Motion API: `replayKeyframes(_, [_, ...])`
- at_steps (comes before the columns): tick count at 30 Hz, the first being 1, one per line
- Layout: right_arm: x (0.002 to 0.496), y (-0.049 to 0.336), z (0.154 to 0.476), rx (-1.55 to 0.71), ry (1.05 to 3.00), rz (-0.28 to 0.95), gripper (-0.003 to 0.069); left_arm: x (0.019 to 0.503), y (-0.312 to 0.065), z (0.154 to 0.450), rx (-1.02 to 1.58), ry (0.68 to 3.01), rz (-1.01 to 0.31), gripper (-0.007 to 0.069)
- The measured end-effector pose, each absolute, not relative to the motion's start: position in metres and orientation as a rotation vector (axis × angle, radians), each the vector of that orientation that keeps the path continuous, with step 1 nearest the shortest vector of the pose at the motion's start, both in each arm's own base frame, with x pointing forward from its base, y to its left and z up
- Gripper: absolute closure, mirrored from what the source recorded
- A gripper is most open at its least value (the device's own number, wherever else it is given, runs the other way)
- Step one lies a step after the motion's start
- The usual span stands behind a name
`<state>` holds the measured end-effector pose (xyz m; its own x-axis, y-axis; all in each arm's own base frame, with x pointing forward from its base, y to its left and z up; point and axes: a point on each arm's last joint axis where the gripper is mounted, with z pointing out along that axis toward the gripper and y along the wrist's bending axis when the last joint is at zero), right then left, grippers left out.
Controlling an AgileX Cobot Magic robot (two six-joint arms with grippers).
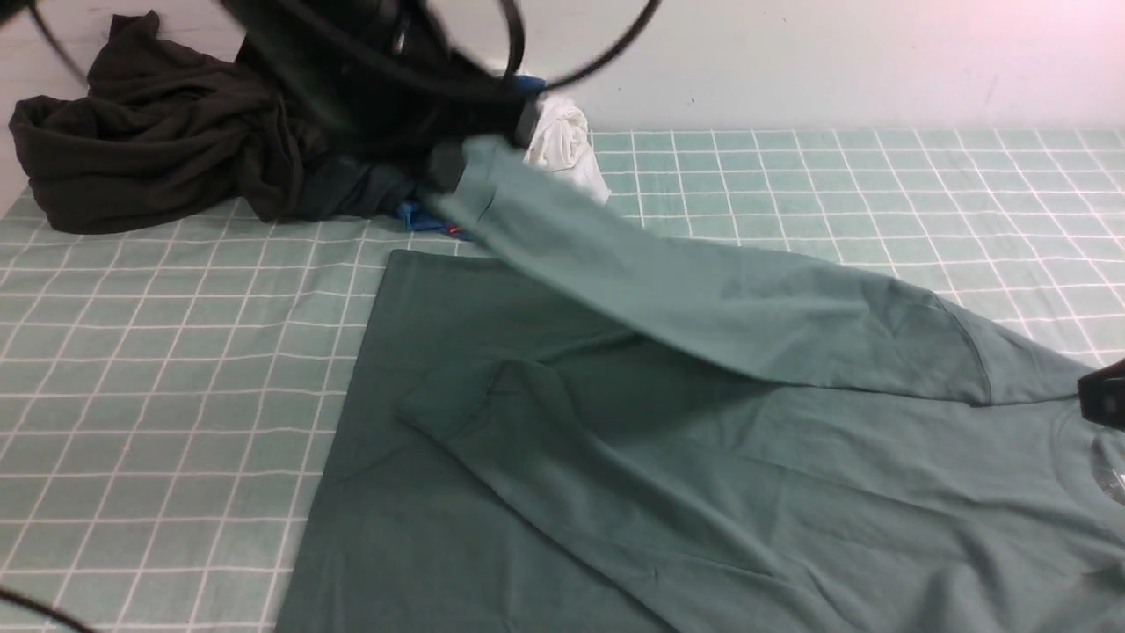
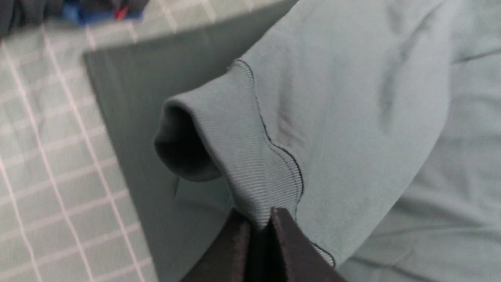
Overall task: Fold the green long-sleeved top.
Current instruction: Use the left arm to drag and drop the cuff onto the cuff closest to the left arm, then use both arms simultaneously to clamp the lower edge of the clothing fabric
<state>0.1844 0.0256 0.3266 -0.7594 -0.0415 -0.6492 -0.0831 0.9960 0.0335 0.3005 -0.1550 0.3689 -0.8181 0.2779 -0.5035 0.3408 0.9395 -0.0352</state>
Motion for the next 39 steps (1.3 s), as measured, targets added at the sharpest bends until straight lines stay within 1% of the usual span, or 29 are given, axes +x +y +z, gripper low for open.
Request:
replayKeyframes(2, [0.184,0.030,0.327,-0.118,2.434,0.090,0.0271,0.291,-0.150,0.328,0.427,2.673,-0.147,0.0594])
replayKeyframes(3, [0.183,0.034,0.326,-0.151,2.433,0.086,0.0271,0.283,-0.147,0.302,0.425,2.723,-0.137,0.0587])
replayKeyframes(4, [0.183,0.034,0.327,-0.156,2.433,0.086,0.0271,0.282,-0.146,0.297,0.425,2.732,-0.136,0.0587])
replayKeyframes(5, [0.182,0.038,0.326,-0.189,2.432,0.082,0.0271,0.273,-0.142,0.268,0.427,2.788,-0.122,0.0579])
replayKeyframes(7, [0.181,0.041,0.326,-0.234,2.434,0.069,0.0271,0.257,-0.134,0.231,0.441,2.852,-0.092,0.0550])
replayKeyframes(9, [0.179,0.044,0.326,-0.260,2.440,0.063,0.0271,0.250,-0.129,0.213,0.459,2.879,-0.063,0.0501])
replayKeyframes(11, [0.178,0.046,0.325,-0.277,2.449,0.066,0.0271,0.246,-0.125,0.206,0.486,2.890,-0.022,0.0447])
replayKeyframes(12, [0.177,0.047,0.324,-0.290,2.463,0.067,0.0271,0.245,-0.123,0.205,0.509,2.885,0.009,0.0398])
replayKeyframes(13, [0.176,0.048,0.324,-0.296,2.469,0.066,0.0271,0.246,-0.122,0.205,0.513,2.884,0.013,0.0390])
replayKeyframes(15, [0.169,0.051,0.319,-0.348,2.542,0.054,0.0271,0.244,-0.118,0.212,0.561,2.859,0.068,0.0275])
replayKeyframes(16, [0.165,0.052,0.317,-0.382,2.581,0.045,0.0271,0.240,-0.115,0.217,0.588,2.855,0.089,0.0239])
replayKeyframes(18, [0.160,0.053,0.315,-0.424,2.622,0.035,0.0271,0.237,-0.114,0.221,0.619,2.855,0.104,0.0214])
replayKeyframes(19, [0.154,0.058,0.313,-0.503,2.661,0.032,0.0271,0.228,-0.113,0.228,0.718,2.861,0.131,0.0169])
replayKeyframes(20, [0.152,0.060,0.313,-0.542,2.666,0.038,0.0271,0.223,-0.114,0.231,0.771,2.855,0.132,0.0155])
replayKeyframes(22, [0.147,0.066,0.314,-0.619,2.656,0.063,0.0271,0.208,-0.118,0.232,0.917,2.861,0.115,0.0139])
replayKeyframes(24, [0.144,0.070,0.314,-0.656,2.648,0.091,0.0271,0.192,-0.123,0.224,1.104,2.862,0.088,0.0132])
replayKeyframes(26, [0.142,0.072,0.314,-0.680,2.644,0.106,0.0271,0.175,-0.127,0.209,1.340,2.838,0.062,0.0132])
replayKeyframes(27, [0.142,0.073,0.314,-0.686,2.644,0.105,0.0271,0.170,-0.127,0.203,1.392,2.836,0.060,0.0132])
replayKeyframes(29, [0.142,0.073,0.314,-0.702,2.641,0.104,0.0271,0.152,-0.128,0.182,1.695,2.711,0.042,0.0132])
replayKeyframes(30, [0.142,0.073,0.314,-0.703,2.641,0.103,0.0271,0.150,-0.128,0.181,1.714,2.707,0.043,0.0132])
replayKeyframes(31, [0.141,0.073,0.314,-0.703,2.641,0.110,0.0271,0.144,-0.128,0.170,1.809,2.639,0.036,0.0132])
replayKeyframes(33, [0.141,0.073,0.314,-0.703,2.642,0.112,0.0271,0.142,-0.130,0.162,1.867,2.567,0.028,0.0132])
replayKeyframes(39, [0.140,0.074,0.315,-0.703,2.644,0.130,0.0271,0.148,-0.134,0.151,1.901,2.493,0.047,0.0139])
